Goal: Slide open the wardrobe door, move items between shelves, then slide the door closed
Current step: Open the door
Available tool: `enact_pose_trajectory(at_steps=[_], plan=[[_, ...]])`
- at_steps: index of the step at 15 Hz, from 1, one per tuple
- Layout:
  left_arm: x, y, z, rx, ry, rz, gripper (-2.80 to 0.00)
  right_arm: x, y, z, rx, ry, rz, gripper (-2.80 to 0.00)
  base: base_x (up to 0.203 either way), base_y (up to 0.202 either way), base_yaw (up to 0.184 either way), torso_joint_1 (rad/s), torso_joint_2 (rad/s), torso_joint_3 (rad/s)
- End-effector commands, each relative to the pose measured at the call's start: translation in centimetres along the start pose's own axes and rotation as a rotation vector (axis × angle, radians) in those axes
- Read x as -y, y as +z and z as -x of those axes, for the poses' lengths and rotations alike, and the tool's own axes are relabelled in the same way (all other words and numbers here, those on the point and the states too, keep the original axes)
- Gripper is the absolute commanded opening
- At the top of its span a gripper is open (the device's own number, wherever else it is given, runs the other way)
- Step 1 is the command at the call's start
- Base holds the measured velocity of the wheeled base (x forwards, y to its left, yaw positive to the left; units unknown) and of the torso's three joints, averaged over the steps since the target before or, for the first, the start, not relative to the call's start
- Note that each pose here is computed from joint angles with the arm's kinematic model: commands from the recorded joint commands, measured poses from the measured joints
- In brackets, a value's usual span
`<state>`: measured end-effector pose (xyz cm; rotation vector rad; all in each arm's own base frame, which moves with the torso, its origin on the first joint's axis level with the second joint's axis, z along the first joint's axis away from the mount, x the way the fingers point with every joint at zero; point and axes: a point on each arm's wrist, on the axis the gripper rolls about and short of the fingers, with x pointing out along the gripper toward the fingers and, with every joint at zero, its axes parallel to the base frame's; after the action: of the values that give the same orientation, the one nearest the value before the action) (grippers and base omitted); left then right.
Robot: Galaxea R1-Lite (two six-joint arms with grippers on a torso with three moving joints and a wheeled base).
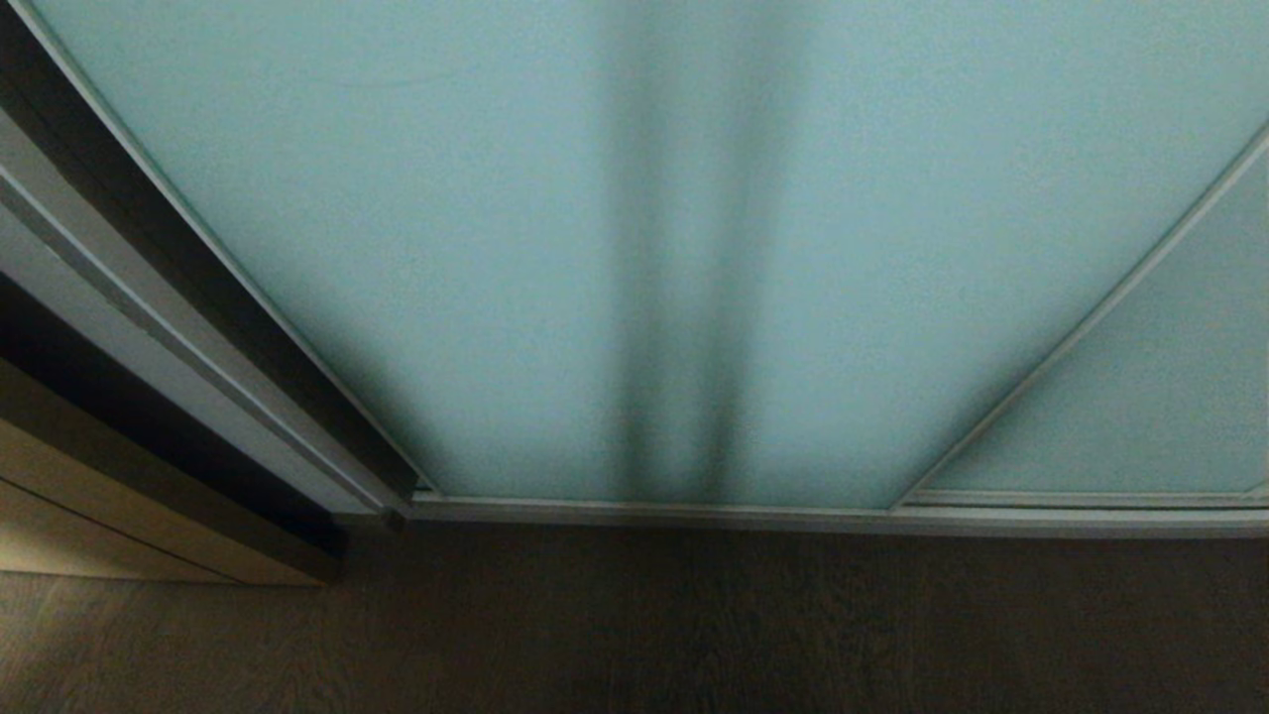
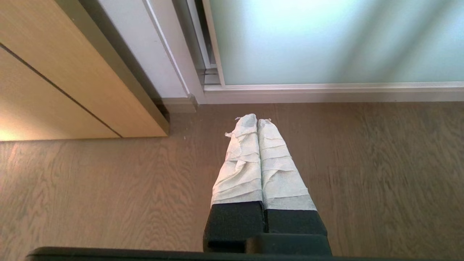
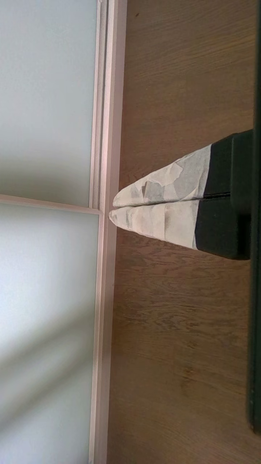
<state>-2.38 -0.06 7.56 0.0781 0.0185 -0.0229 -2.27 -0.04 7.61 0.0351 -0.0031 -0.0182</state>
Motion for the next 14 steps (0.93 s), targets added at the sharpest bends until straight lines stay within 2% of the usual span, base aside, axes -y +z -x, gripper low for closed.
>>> enact_pose_trajectory(at_steps=[1,4,7,14], plan=[[0.00,-0.01,0.02,0.002,0.001,0.000,-2.80,0.00,0.03,0.01,0.002,0.000,0.000,-2.80,0.000,0.000,0.000,0.000,0.00,0.000],[0.00,-0.01,0.02,0.002,0.001,0.000,-2.80,0.00,0.01,0.00,0.001,0.000,0.000,-2.80,0.000,0.000,0.000,0.000,0.00,0.000],[0.02,-0.05,-0.02,0.002,-0.006,-0.033,-2.80,0.00,-0.01,-0.01,0.000,0.000,0.000,-2.80,0.000,0.000,0.000,0.000,0.00,0.000],[0.00,-0.07,-0.01,-0.002,0.000,-0.020,-2.80,0.00,0.01,0.00,0.001,0.000,0.000,-2.80,0.000,0.000,0.000,0.000,0.00,0.000]])
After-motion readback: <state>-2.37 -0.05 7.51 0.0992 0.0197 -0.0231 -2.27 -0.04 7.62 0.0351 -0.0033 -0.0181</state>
